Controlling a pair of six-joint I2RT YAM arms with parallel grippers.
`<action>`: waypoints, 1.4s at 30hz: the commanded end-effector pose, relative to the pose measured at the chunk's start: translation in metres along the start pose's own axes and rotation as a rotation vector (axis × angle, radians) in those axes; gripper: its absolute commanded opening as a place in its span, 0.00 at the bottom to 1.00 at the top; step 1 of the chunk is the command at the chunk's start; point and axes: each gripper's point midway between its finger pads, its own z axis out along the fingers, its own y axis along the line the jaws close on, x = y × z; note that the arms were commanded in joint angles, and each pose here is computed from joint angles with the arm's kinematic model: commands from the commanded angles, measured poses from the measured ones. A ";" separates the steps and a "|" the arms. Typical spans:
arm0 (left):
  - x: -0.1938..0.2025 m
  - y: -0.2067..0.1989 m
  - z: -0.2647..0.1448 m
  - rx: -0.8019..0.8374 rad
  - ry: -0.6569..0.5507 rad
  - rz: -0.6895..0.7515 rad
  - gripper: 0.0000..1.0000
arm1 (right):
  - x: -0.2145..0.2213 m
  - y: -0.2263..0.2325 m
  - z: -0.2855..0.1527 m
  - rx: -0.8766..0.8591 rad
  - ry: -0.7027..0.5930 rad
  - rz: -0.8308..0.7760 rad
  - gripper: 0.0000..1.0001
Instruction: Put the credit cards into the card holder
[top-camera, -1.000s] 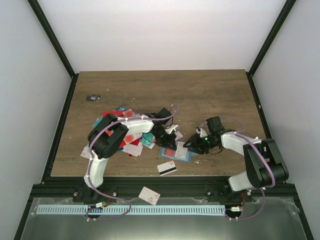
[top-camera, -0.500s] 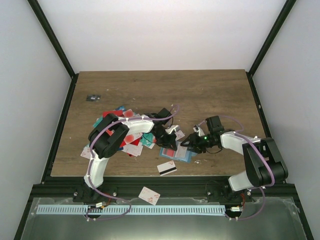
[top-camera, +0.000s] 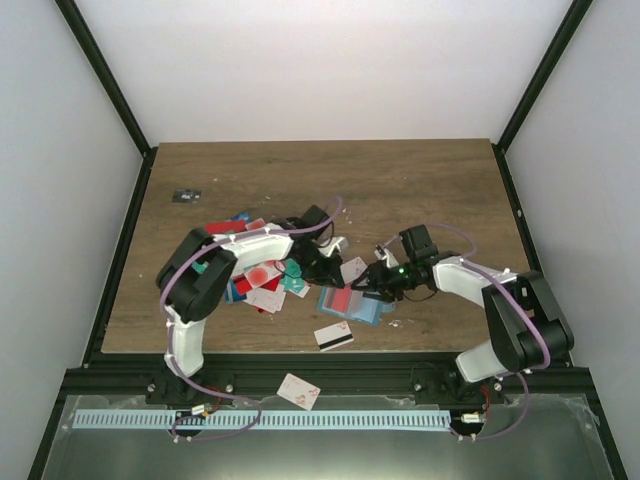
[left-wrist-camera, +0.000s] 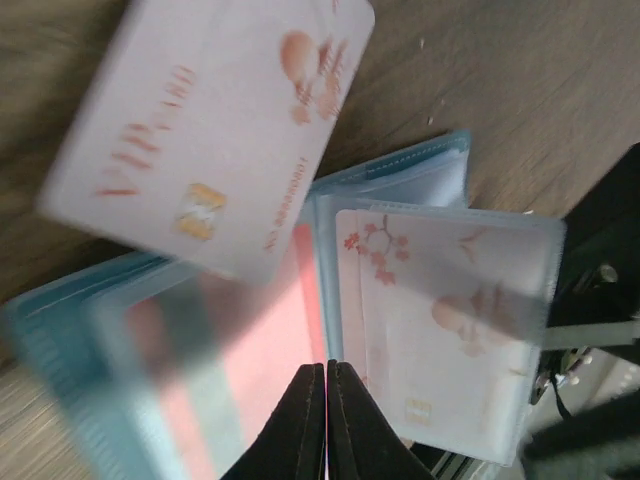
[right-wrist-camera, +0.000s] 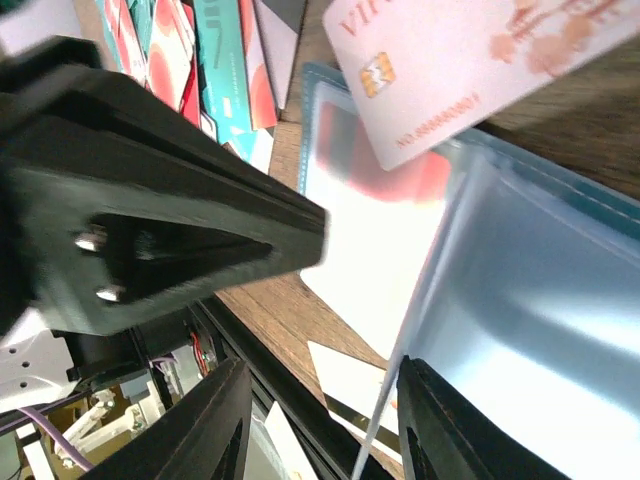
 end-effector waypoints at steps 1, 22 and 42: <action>-0.004 0.006 -0.043 -0.028 -0.096 -0.048 0.05 | -0.006 0.015 0.007 0.003 0.022 -0.020 0.43; 0.067 0.034 -0.034 -0.031 -0.090 -0.061 0.20 | 0.022 0.046 0.016 0.018 0.110 -0.111 0.51; 0.098 0.030 0.017 -0.086 0.021 -0.001 0.20 | 0.103 -0.011 -0.002 0.060 0.038 0.139 0.53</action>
